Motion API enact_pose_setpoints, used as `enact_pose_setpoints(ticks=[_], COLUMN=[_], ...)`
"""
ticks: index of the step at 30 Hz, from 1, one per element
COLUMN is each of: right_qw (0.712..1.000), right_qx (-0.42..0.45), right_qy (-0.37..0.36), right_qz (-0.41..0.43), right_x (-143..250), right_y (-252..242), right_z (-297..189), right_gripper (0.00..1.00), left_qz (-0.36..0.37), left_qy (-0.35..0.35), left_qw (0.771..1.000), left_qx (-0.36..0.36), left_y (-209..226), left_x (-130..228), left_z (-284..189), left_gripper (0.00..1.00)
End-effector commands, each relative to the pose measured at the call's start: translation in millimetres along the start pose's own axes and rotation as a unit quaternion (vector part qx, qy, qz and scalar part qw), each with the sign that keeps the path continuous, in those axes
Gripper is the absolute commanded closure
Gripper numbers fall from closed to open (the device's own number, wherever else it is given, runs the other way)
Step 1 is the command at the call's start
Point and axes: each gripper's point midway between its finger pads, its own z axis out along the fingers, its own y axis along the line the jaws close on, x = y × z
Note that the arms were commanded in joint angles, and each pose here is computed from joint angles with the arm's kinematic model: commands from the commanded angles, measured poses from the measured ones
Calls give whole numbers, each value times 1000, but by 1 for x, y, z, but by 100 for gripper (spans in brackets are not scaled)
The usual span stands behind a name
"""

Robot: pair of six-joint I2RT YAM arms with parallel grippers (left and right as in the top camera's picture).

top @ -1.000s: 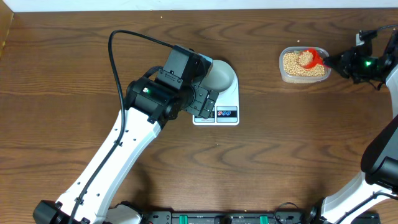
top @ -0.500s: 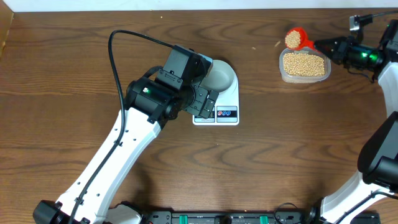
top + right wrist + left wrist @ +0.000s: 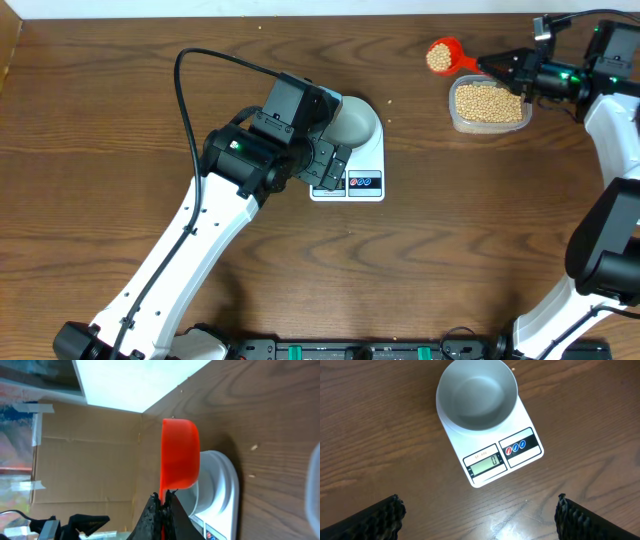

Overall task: Scoop item into bowl and weigh 50g on scale
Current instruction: 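Carry the filled scoop with the right gripper over the white bowl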

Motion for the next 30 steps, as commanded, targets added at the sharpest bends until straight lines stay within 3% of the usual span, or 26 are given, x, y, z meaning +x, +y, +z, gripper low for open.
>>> enact_pose_setpoints(ticks=[1,14,30], right_qw=[999,993,972], right_qx=[-26,-35,90], right_qy=[32,95,132], right_qz=[-6,-67,-173], right_x=[15,59,96], right_y=[17,27,-8], right_z=[18,68,107], right_gripper=[99,99,99], left_qz=[4,4,4], left_qy=[11,11,11], left_qw=[1000,1000,1000], left_qx=[0,0,0], left_y=[1,1,1], left_x=[5,5,5], left_z=[5,5,5], left_gripper=[2,2,2])
